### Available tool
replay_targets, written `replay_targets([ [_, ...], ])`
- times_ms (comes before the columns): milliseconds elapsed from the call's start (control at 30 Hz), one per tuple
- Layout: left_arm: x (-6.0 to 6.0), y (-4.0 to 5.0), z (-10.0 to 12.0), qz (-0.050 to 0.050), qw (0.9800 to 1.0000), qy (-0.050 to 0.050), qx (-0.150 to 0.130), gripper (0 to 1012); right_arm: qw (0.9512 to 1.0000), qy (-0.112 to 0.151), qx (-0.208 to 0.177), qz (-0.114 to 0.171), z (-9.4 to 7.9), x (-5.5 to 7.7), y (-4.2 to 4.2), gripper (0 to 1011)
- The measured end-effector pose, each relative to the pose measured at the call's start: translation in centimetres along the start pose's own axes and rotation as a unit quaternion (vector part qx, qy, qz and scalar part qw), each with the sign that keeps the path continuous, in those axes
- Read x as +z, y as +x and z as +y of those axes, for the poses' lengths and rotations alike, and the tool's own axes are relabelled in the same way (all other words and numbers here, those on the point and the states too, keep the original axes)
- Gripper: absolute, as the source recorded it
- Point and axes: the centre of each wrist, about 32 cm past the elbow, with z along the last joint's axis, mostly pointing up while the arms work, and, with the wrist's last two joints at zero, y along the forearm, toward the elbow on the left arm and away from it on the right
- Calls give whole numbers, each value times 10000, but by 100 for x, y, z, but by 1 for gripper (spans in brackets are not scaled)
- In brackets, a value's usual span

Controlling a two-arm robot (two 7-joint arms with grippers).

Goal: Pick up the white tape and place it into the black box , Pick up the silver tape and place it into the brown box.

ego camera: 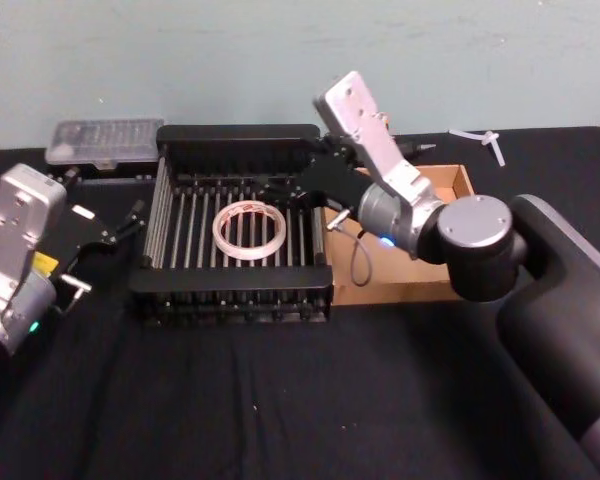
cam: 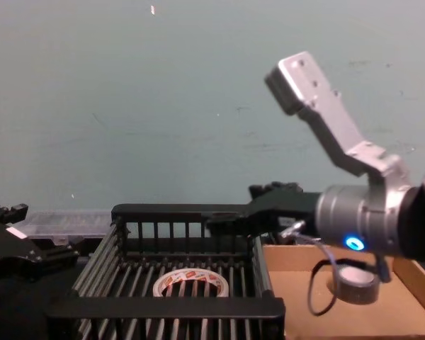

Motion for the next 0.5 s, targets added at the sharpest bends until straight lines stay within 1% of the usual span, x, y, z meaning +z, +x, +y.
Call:
replay_targets([
  [167, 0, 0, 0, 0, 10000, 0, 0, 1001, 9997, 82, -247, -5, -133, -6, 76, 1002],
  [200, 0, 0, 0, 0, 10000, 0, 0, 1001, 9993, 97, -354, -1, -188, -17, 111, 1002],
  [267, 0, 0, 0, 0, 10000, 0, 0, 1002, 9989, 108, -465, 5, -241, -30, 143, 1002],
  [400, 0, 0, 0, 0, 10000, 0, 0, 1001, 9967, 89, -808, 43, -410, -96, 240, 1002],
  [467, 0, 0, 0, 0, 10000, 0, 0, 1001, 9958, 61, -915, 64, -469, -128, 278, 1002],
  [500, 0, 0, 0, 0, 10000, 0, 0, 1001, 9948, 36, -1011, 83, -521, -152, 312, 1002],
])
